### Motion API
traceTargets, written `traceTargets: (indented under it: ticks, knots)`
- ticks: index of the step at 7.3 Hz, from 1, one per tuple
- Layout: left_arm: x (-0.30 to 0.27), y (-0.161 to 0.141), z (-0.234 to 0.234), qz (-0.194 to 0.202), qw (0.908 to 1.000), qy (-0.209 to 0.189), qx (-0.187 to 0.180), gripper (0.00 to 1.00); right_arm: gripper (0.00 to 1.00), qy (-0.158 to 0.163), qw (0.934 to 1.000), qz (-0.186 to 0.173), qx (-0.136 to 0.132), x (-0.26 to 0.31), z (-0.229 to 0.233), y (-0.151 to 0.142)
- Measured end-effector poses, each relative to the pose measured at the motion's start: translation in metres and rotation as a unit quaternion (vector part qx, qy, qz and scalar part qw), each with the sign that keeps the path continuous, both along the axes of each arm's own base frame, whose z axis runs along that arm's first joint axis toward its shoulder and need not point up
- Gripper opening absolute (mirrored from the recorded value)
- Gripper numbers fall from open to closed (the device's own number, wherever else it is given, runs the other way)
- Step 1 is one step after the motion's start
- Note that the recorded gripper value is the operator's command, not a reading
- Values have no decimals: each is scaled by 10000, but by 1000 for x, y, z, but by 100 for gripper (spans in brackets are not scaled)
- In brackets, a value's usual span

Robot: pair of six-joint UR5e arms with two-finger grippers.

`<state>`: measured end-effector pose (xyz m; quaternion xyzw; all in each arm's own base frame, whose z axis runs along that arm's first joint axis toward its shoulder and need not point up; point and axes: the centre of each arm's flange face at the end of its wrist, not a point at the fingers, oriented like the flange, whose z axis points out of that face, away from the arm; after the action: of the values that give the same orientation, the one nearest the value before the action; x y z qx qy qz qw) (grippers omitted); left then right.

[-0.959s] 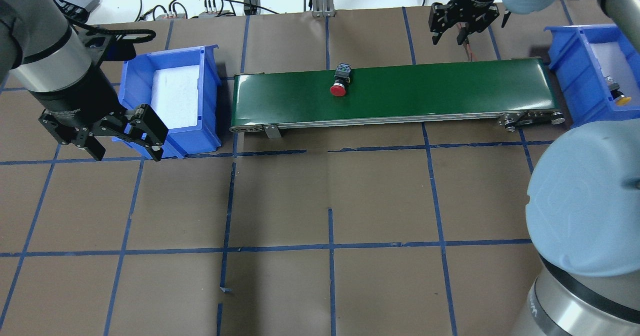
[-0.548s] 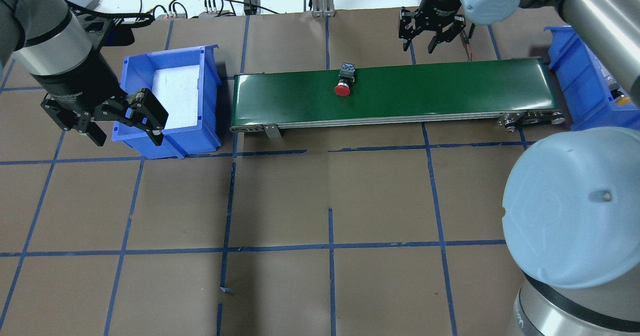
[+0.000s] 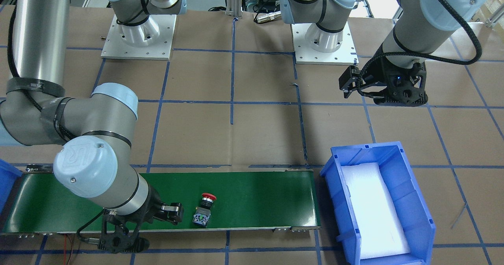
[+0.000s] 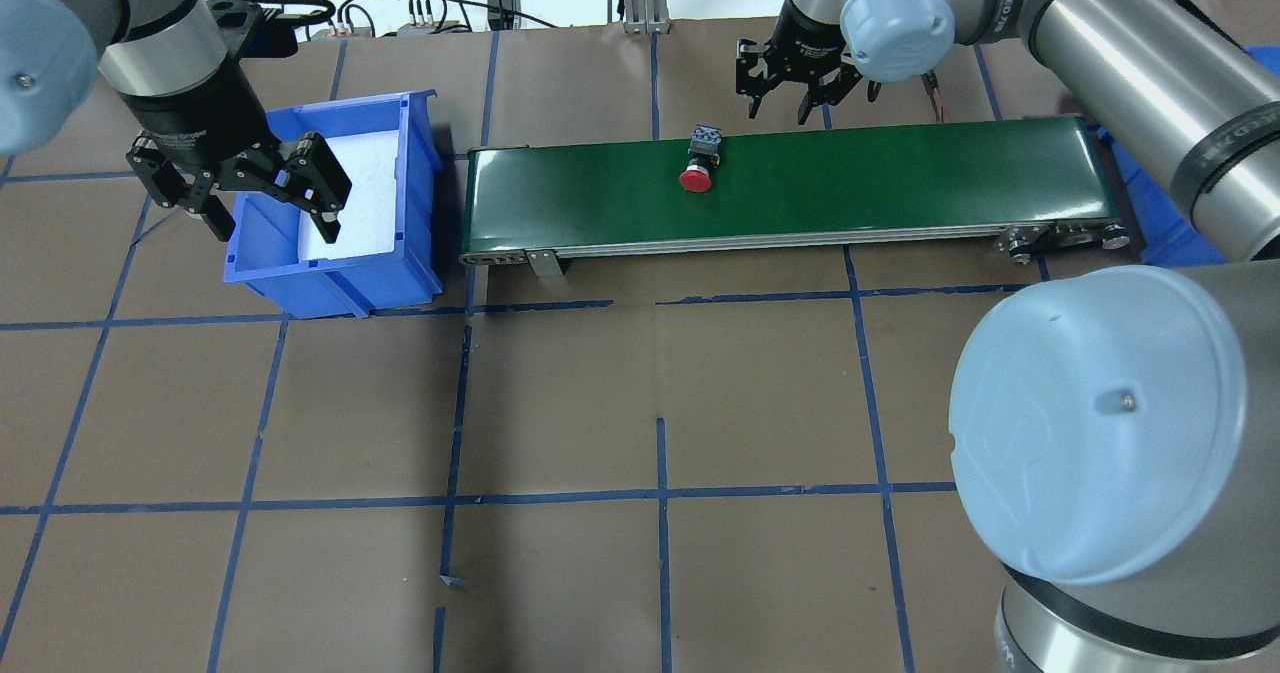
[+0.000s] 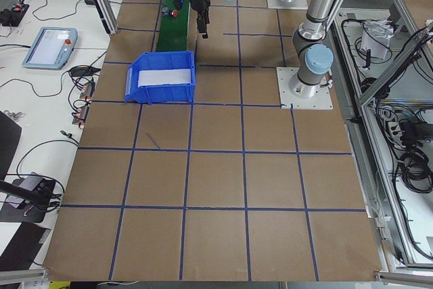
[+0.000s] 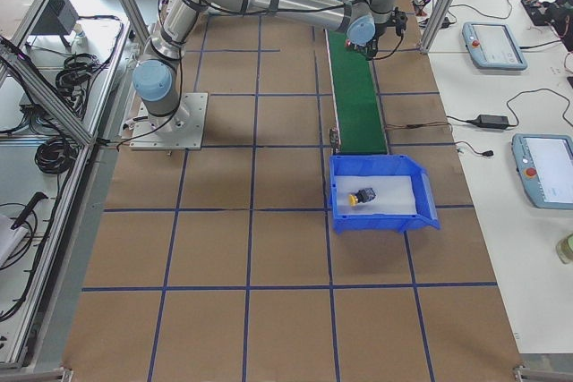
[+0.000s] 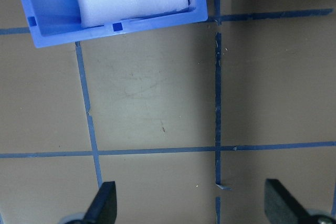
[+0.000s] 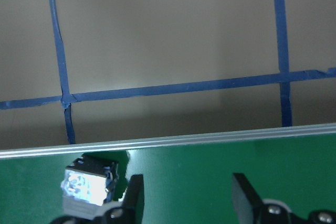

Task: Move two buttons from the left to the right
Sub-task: 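Move the right gripper back over the conveyor toward the red button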

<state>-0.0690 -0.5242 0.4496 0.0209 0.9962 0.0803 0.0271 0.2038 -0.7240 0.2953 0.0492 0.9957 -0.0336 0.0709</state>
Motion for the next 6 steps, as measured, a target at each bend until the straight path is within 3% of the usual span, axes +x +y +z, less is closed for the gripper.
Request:
traceTargets:
  ticks: [3,6]
  knots:
    - [4,-19,8,-41,9988,-151,-454,100,65,19,10000,4,-22,34,-4,6]
    - [4,-22,9,-65,9984,-178,-526,100,64,48,9999,-57,-73,46,-7,6]
